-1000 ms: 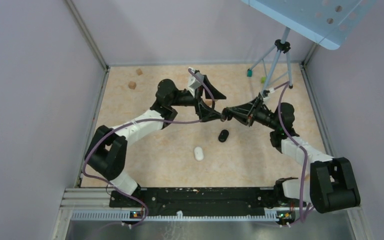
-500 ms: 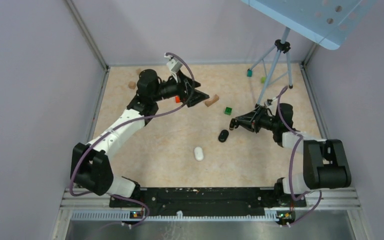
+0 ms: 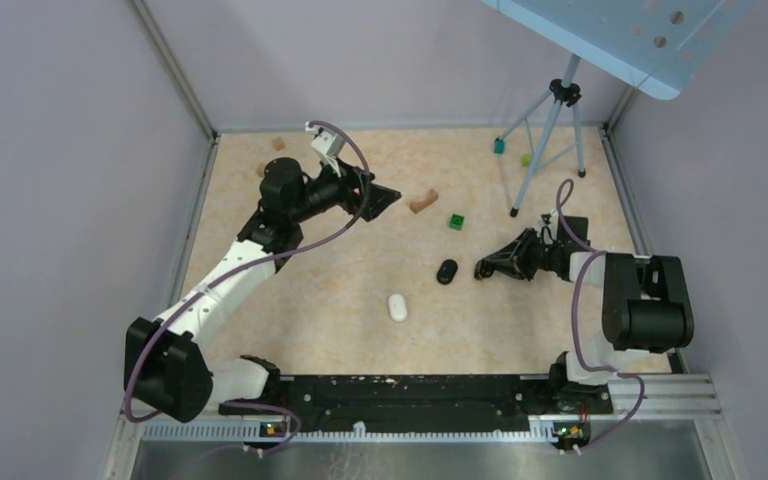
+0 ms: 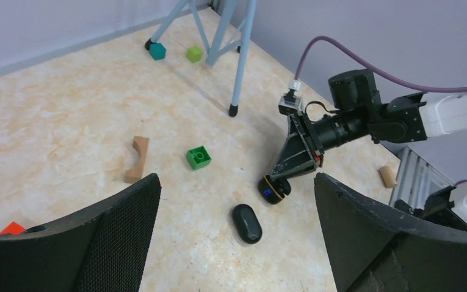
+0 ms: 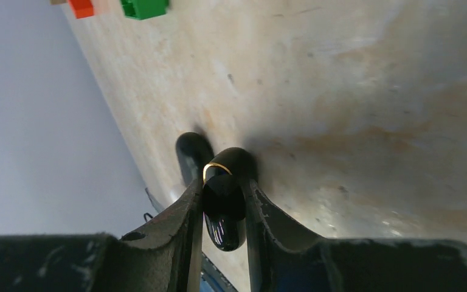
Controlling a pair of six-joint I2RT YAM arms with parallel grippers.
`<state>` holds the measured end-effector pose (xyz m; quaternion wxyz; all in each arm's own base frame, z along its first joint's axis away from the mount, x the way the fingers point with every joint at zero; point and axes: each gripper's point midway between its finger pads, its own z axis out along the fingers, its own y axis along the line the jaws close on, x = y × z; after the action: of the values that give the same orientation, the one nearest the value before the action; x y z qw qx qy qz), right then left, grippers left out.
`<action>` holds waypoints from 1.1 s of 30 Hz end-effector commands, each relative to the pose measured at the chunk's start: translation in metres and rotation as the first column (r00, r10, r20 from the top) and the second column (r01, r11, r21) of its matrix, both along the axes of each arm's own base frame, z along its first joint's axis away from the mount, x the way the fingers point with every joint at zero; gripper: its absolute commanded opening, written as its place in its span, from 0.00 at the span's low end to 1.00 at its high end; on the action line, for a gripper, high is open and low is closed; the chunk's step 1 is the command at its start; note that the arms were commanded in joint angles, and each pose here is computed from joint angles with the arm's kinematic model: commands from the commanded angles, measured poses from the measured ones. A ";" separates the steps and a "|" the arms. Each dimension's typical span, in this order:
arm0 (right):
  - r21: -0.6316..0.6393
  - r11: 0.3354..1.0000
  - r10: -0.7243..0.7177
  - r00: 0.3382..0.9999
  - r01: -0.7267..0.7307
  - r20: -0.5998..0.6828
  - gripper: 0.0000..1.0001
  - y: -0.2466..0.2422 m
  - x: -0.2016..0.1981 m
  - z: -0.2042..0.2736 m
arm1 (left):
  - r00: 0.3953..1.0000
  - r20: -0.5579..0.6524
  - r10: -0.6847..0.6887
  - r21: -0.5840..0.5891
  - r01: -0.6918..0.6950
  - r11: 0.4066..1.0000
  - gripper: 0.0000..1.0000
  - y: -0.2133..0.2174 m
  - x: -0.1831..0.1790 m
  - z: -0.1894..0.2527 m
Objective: Insert the wireless bluetooth earbuds into the charging case
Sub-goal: Place the charging case with the earbuds at the center of the board, then reset both arms
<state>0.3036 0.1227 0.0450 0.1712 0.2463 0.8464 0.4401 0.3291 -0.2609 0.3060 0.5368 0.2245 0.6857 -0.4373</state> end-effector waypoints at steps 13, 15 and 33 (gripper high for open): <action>-0.500 0.843 -0.134 0.978 0.197 0.158 0.75 -0.089 -0.002 0.067 | 0.985 -0.024 0.169 0.055 -0.167 0.984 0.99 0.020 0.021 0.009; -0.564 0.794 -0.143 0.972 0.227 0.189 0.75 -0.102 -0.008 0.089 | 0.969 -0.060 0.240 0.096 -0.233 0.968 0.99 0.031 0.028 0.007; -0.675 0.485 -0.309 0.831 0.556 0.463 0.82 -0.168 -0.054 0.172 | 0.510 -0.029 0.860 0.224 -0.835 0.503 0.99 0.198 -0.022 -0.009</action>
<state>0.2584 -0.0403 0.2196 0.4844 0.2790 0.8291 0.0069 0.3234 -0.1029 0.2948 0.5874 -0.0518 0.7982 -0.1228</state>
